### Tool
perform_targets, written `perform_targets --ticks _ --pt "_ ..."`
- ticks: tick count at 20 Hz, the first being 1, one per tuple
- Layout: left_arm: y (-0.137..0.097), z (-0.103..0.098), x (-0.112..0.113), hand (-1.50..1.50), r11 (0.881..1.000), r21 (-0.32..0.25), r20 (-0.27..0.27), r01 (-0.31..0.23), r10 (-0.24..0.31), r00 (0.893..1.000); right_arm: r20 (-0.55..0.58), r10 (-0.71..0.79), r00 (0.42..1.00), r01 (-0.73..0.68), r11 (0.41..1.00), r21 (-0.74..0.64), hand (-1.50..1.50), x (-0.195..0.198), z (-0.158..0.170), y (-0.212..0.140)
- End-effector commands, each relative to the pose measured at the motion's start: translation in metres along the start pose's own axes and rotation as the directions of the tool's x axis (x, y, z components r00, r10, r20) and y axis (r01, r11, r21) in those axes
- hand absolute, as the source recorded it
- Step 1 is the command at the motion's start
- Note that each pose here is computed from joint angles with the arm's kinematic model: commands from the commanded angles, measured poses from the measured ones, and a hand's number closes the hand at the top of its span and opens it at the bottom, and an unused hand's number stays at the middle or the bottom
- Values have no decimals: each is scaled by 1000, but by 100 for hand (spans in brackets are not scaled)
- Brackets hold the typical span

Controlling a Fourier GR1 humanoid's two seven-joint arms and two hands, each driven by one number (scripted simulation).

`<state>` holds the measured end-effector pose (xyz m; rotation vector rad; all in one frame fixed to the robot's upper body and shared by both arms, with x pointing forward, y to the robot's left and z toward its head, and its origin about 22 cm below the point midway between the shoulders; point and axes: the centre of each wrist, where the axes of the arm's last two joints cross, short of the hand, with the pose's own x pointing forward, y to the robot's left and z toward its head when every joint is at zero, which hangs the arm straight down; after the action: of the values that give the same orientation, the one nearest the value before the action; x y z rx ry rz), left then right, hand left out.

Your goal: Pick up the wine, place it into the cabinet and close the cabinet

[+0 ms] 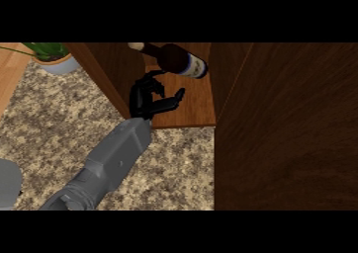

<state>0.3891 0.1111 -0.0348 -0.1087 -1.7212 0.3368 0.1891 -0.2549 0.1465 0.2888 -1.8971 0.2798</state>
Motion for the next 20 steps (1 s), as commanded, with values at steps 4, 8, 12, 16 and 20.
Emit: perform_targets --ticks 4,8,12,16,20 --pt "23 1 -3 -150 1000 9 83 4 -5 997 -10 5 1000 -5 1000 -21 -150 -3 2 3" --pt "19 3 -2 -150 1000 -23 122 -8 11 993 -5 13 1000 -13 1000 -9 -150 11 -2 3" --pt "10 -5 13 -150 999 -32 159 1 4 987 -19 23 1000 -23 999 -23 -150 7 12 7" --pt "6 2 14 -150 998 -57 146 14 -6 989 -21 43 999 -44 999 -26 -150 10 1 0" --pt "-1 40 3 -150 989 -144 116 -8 25 993 -19 14 1000 -15 999 -49 -150 11 6 9"
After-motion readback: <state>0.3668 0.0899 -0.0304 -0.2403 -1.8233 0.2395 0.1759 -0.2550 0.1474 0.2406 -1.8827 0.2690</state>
